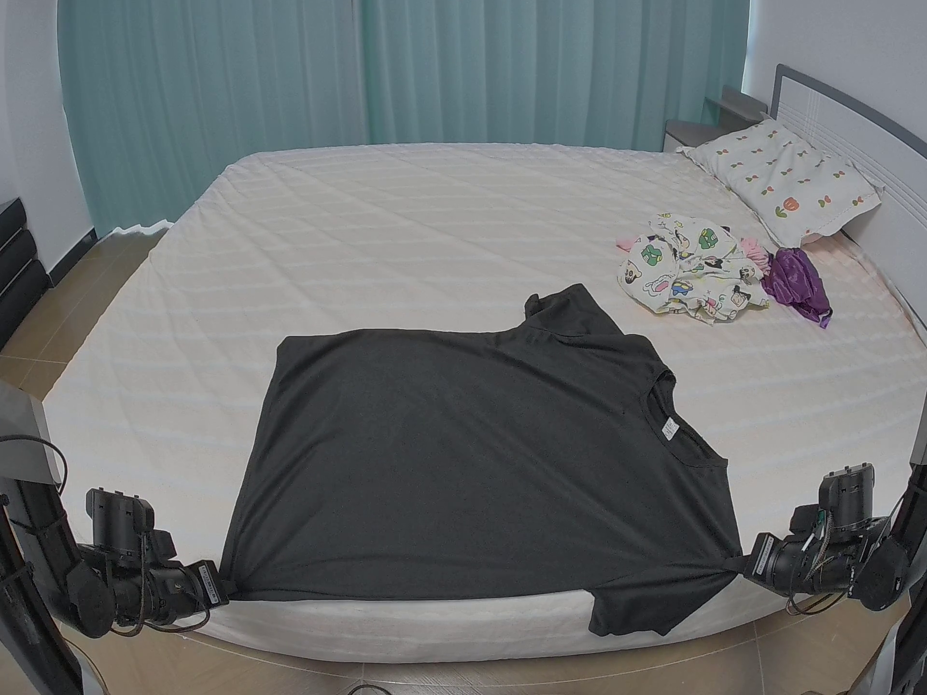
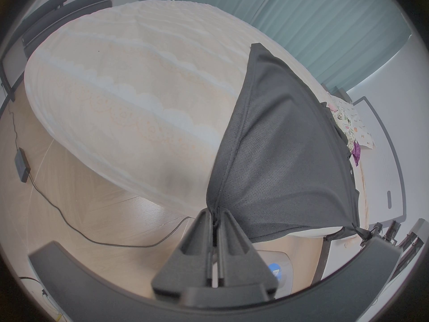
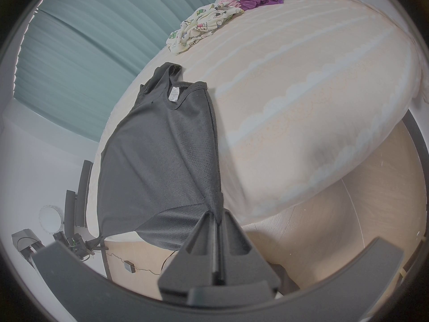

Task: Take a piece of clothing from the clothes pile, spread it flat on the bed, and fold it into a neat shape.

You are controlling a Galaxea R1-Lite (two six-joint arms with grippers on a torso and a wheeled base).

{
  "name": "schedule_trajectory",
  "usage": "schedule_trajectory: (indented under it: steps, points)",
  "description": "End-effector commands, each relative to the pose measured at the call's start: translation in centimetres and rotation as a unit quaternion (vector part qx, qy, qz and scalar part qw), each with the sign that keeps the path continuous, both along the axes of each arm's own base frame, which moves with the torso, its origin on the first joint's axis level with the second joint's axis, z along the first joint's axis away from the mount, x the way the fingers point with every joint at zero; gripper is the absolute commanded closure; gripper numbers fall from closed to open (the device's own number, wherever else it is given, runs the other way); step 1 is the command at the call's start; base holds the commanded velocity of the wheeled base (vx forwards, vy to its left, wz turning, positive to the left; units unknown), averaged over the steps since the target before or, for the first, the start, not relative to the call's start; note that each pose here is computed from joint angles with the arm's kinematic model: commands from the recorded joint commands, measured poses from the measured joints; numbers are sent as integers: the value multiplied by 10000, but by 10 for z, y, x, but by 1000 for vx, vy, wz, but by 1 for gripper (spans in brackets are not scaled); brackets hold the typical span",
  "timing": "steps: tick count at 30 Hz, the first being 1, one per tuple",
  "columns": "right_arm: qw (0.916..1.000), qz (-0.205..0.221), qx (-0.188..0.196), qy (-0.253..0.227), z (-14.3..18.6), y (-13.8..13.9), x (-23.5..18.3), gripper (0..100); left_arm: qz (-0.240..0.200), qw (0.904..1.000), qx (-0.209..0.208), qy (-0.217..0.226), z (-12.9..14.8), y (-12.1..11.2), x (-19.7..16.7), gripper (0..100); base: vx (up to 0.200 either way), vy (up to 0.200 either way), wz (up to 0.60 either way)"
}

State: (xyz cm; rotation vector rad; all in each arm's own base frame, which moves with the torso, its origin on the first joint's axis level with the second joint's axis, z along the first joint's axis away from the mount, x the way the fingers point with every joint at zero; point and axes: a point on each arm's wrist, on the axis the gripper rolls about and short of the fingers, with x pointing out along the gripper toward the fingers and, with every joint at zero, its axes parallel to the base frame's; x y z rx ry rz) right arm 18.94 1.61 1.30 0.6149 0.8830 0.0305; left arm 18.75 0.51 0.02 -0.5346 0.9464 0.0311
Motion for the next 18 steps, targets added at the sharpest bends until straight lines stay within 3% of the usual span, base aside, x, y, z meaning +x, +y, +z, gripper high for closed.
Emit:
schedule_trajectory:
  steps: [1,3,4,12,18]
  points:
    - [10000,-8,-5,90,-2,-1,-4,100,-2,10000,7,63,-2,0,-2,100,0,0,0]
    - [9999,15,-6,106,-3,0,-3,100,-2,10000,8,56,-2,0,-1,100,0,0,0]
    - [9999,22,-6,113,-4,1,-2,0,-6,10000,2,48,-2,0,-1,0,0,0,0]
    - [9998,-72,55,-152,3,-1,3,0,49,9999,-25,-116,2,1,4,0,0,0,0]
    - [9963,-431,127,-729,23,-13,14,0,279,9969,-119,-728,21,5,16,0,0,0,0]
